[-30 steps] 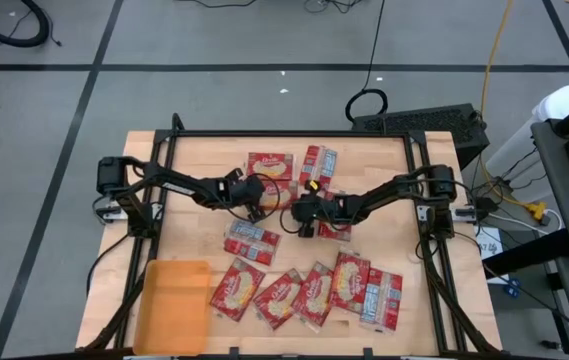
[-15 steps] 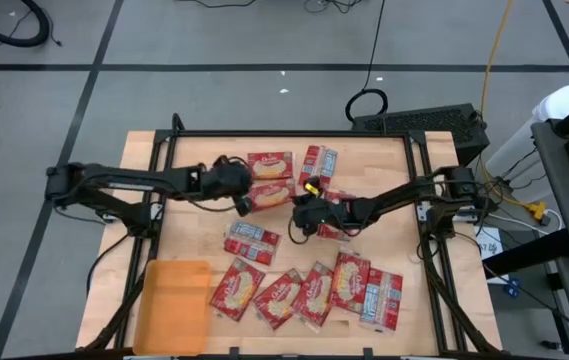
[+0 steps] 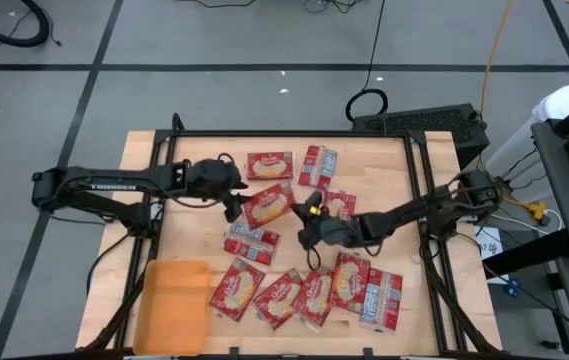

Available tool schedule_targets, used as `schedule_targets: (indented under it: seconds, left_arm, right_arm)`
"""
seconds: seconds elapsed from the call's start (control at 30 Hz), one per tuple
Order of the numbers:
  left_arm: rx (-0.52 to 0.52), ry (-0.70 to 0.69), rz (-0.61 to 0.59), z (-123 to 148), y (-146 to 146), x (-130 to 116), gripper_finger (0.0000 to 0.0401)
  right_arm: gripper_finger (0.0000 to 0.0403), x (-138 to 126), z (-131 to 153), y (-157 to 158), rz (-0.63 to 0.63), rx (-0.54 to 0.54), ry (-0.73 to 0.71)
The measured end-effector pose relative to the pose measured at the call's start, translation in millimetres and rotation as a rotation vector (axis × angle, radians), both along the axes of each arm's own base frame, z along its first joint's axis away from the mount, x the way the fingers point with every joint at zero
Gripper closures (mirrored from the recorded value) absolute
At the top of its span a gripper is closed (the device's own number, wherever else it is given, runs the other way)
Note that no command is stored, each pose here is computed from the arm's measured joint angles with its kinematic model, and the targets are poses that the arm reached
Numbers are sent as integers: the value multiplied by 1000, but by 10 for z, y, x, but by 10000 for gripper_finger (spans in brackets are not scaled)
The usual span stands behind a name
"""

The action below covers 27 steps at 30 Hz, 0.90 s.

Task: Sort popcorn bags into baskets
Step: Put the red popcorn bag into the orange bin

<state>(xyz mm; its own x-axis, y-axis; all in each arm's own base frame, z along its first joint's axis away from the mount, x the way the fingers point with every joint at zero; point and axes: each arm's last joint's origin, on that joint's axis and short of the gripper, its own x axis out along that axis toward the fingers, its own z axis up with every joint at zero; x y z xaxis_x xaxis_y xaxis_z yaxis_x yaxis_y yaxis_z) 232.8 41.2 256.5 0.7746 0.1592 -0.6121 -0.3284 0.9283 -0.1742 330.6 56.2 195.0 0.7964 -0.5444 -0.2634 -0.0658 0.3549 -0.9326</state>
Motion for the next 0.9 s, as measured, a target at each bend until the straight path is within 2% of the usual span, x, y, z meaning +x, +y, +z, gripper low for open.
schedule_targets:
  seconds: [0.23,0.4,0.5,0.67,0.9]
  left_arm:
    - [-134,-99,-163,112,102,-85,140]
    - [-220,-155,-331,144,105,-87,136]
    - [-237,-187,-347,172,96,-71,147]
    - [-253,-209,-396,191,78,-63,197]
    - [-240,-214,-418,192,75,-63,328]
  right_arm:
    - [403,-13,184,264,83,-185,-65]
    - [403,-22,256,340,123,-277,-74]
    - [403,-20,276,338,126,-304,-75]
    - [403,-16,295,332,132,-332,-76]
    - [403,-5,307,311,148,-335,-87]
